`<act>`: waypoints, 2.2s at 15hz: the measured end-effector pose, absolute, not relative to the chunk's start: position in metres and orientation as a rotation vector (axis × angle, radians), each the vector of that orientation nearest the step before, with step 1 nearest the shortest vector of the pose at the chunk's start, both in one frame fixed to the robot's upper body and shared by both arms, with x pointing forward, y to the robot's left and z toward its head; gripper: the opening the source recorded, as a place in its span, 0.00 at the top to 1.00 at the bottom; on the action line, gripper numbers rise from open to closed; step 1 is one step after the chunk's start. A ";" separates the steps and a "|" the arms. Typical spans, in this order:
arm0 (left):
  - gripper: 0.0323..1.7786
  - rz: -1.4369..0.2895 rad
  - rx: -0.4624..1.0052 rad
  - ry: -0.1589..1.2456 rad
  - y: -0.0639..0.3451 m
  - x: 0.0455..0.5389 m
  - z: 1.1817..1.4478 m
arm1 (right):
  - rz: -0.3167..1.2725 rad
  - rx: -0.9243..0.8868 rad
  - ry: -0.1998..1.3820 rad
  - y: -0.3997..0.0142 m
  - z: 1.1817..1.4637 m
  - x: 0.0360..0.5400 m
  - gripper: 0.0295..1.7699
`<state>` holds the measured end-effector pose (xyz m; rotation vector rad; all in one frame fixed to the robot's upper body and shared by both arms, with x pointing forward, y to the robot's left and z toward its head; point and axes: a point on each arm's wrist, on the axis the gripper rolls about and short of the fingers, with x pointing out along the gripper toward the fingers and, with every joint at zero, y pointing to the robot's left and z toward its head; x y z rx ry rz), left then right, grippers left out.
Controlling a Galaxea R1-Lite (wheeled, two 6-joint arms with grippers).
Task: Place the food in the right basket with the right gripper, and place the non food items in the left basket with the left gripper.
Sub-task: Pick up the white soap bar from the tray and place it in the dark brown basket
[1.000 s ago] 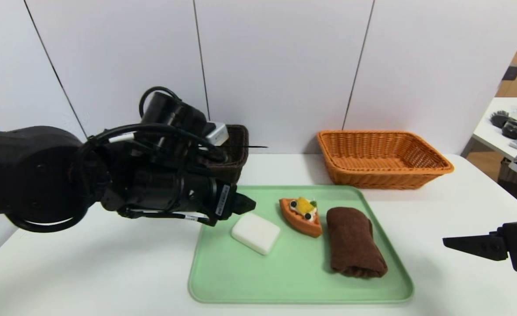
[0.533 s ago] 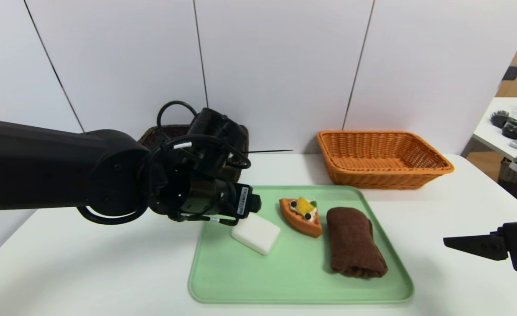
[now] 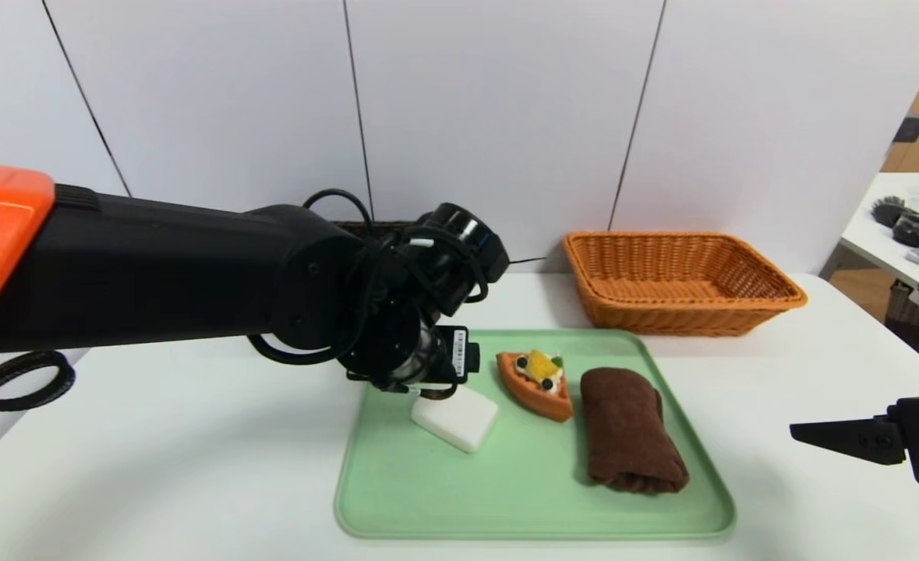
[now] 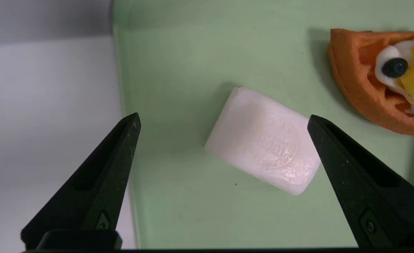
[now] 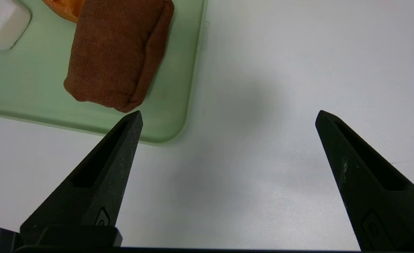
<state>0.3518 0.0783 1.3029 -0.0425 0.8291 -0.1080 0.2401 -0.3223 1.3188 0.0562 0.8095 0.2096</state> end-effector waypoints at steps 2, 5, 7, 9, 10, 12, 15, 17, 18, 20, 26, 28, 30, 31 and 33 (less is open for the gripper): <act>0.05 -0.042 -0.071 0.819 0.066 0.352 1.301 | 0.210 0.056 0.811 -0.322 1.318 0.239 0.04; 0.05 0.049 -0.137 0.824 0.051 0.354 1.298 | 0.211 0.057 0.811 -0.322 1.318 0.238 0.04; 0.05 0.109 -0.187 0.826 0.043 0.356 1.296 | 0.212 0.056 0.812 -0.322 1.317 0.237 0.04; 0.05 0.173 -0.220 0.833 0.037 0.358 1.291 | 0.215 0.057 0.813 -0.322 1.317 0.237 0.04; 0.05 0.204 -0.227 0.839 0.035 0.358 1.288 | 0.216 0.057 0.813 -0.322 1.317 0.237 0.04; 0.05 0.265 -0.246 0.853 0.031 0.359 1.280 | 0.222 0.054 0.813 -0.321 1.316 0.236 0.04; 0.05 0.307 -0.260 0.871 0.026 0.362 1.269 | 0.227 0.054 0.814 -0.320 1.316 0.236 0.04; 0.05 0.307 -0.255 0.874 0.023 0.362 1.265 | 0.228 0.054 0.814 -0.320 1.316 0.236 0.04; 0.05 0.304 -0.252 0.875 0.021 0.361 1.264 | 0.229 0.054 0.815 -0.320 1.316 0.236 0.04; 0.05 0.293 -0.251 0.875 0.017 0.358 1.263 | 0.233 0.053 0.815 -0.319 1.316 0.236 0.04; 0.05 0.285 -0.259 0.872 0.013 0.354 1.263 | 0.238 0.051 0.820 -0.319 1.315 0.236 0.04; 0.05 0.279 -0.274 0.862 0.012 0.355 1.264 | 0.240 0.050 0.824 -0.318 1.314 0.235 0.04; 0.05 0.288 -0.301 0.845 0.011 0.355 1.266 | 0.246 0.049 0.828 -0.318 1.313 0.236 0.04; 0.05 0.298 -0.309 0.829 0.011 0.355 1.266 | 0.249 0.047 0.831 -0.317 1.312 0.236 0.04; 0.05 0.311 -0.331 0.812 0.011 0.356 1.267 | 0.251 0.045 0.835 -0.317 1.312 0.235 0.04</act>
